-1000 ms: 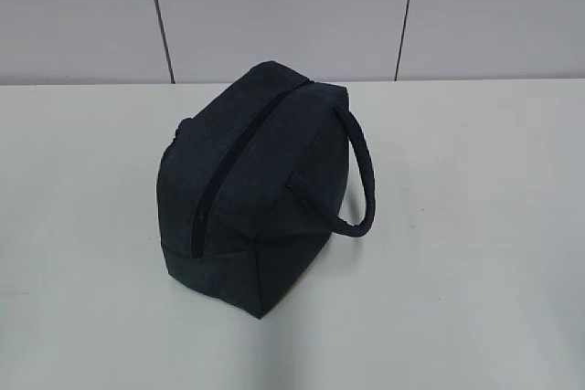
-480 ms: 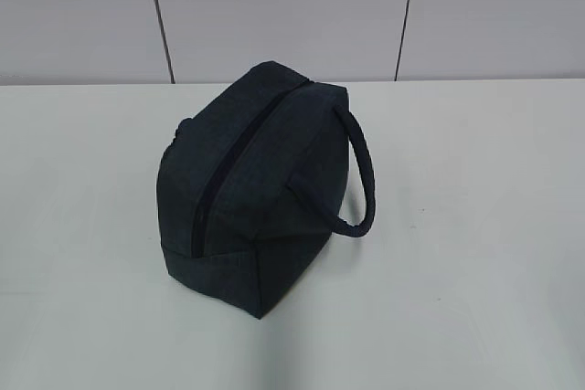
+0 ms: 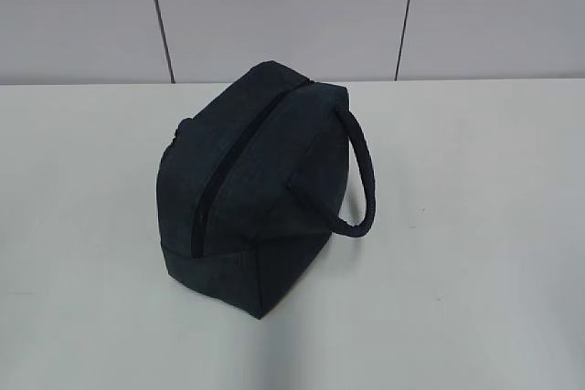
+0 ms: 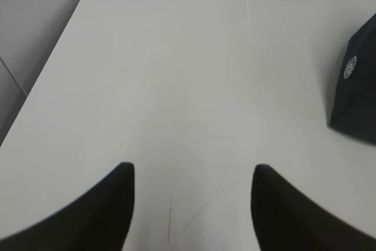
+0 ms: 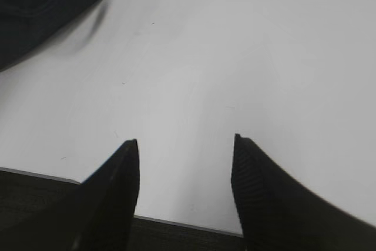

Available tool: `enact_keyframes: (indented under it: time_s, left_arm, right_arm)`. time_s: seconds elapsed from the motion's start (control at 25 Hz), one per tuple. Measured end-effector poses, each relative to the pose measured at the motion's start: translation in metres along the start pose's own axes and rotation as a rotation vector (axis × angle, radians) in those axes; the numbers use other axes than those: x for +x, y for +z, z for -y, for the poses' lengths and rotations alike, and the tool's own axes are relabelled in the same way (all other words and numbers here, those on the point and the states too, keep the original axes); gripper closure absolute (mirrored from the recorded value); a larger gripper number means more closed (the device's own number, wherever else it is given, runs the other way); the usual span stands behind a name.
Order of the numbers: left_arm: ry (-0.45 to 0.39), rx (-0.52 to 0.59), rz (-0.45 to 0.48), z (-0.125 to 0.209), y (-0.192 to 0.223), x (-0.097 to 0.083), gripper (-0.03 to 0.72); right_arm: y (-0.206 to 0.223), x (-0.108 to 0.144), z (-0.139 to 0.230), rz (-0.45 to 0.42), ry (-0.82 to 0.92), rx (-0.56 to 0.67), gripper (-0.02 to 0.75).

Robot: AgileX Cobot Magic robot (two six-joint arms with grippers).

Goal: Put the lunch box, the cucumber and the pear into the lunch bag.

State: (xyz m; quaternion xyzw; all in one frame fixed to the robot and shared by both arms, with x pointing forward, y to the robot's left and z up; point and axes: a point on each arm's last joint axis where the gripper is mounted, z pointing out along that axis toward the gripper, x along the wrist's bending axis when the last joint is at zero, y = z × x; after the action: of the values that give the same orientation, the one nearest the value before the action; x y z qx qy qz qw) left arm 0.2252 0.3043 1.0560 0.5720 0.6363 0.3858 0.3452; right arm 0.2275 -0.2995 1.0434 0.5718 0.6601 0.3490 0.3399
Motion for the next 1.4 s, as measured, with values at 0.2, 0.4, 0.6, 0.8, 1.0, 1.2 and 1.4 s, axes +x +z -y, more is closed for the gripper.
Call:
enact_keyframes:
  time_s: [0.2,0.4,0.6,0.8,1.0,1.2,1.4]
  left_arm:
    - [0.000,0.000,0.000,0.0000,0.0000,0.0000,0.306]
    - [0.000,0.000,0.000,0.0000,0.0000,0.0000,0.320]
    - [0.000,0.000,0.000,0.0000,0.0000,0.0000,0.351]
    - [0.000,0.000,0.000,0.0000,0.0000,0.0000,0.358]
    - [0.000,0.000,0.000,0.0000,0.0000,0.0000,0.374]
    - [0.000,0.000,0.000,0.0000,0.0000,0.0000,0.393]
    - [0.000,0.000,0.000,0.0000,0.0000,0.0000,0.398]
  right_arm:
    - [0.0000,0.0000,0.0000,0.000,0.000,0.000,0.333]
    - [0.0000,0.0000,0.0000,0.000,0.000,0.000,0.333]
    - [0.0000,0.0000,0.0000,0.000,0.000,0.000,0.333]
    - [0.0000,0.0000,0.0000,0.000,0.000,0.000,0.333]
    - [0.0000,0.0000,0.0000,0.000,0.002,0.000,0.333]
    - [0.0000,0.0000,0.0000,0.000,0.002,0.000,0.333]
    - [0.0000,0.0000,0.0000,0.000,0.002,0.000,0.333]
